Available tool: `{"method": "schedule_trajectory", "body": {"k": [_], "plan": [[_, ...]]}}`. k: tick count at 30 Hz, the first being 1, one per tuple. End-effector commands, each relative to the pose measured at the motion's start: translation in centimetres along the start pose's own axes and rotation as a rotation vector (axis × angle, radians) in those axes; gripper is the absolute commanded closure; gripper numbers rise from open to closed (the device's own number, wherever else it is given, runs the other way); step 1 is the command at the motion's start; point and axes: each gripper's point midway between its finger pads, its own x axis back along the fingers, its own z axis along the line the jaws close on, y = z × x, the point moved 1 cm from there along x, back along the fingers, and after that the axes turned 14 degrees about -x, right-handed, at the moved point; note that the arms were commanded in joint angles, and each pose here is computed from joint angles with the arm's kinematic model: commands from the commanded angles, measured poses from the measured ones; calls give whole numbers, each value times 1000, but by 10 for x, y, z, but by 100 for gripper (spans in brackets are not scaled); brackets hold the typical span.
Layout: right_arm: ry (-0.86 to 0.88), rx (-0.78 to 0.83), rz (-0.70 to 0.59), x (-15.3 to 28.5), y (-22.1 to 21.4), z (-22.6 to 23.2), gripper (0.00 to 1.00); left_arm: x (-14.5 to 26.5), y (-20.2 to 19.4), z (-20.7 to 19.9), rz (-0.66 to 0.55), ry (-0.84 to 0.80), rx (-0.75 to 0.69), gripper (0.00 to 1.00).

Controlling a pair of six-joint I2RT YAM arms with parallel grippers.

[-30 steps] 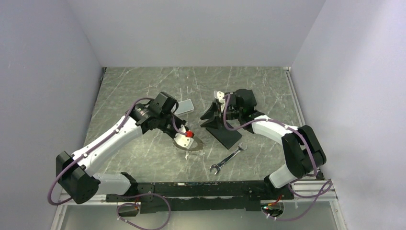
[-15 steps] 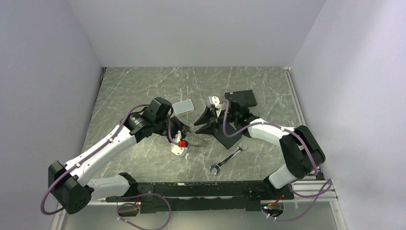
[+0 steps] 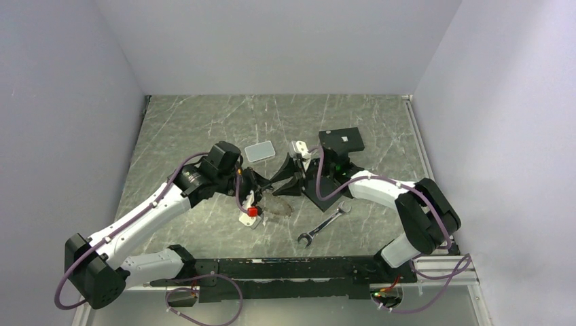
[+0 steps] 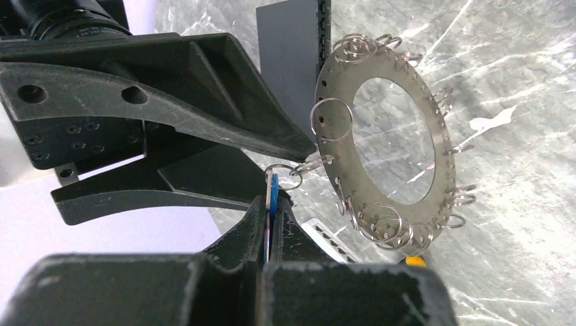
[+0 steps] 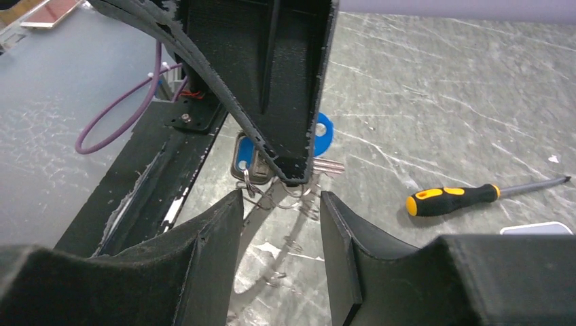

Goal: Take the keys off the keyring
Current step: Adjust the key on the keyring.

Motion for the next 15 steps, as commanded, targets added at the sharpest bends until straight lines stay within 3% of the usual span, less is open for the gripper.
{"method": "schedule_trajectory", "body": {"k": [1,12,15], "plan": [[71,63,-1,-6,3,12,52,9,8,30,-23,107,-92,100],[76,68,32,-6,-8,15,66,13,10,29,-21,97,-68,100],[74,75,73,-3,-14,15,62,15,12,27,-22,89,-68,100]]}}
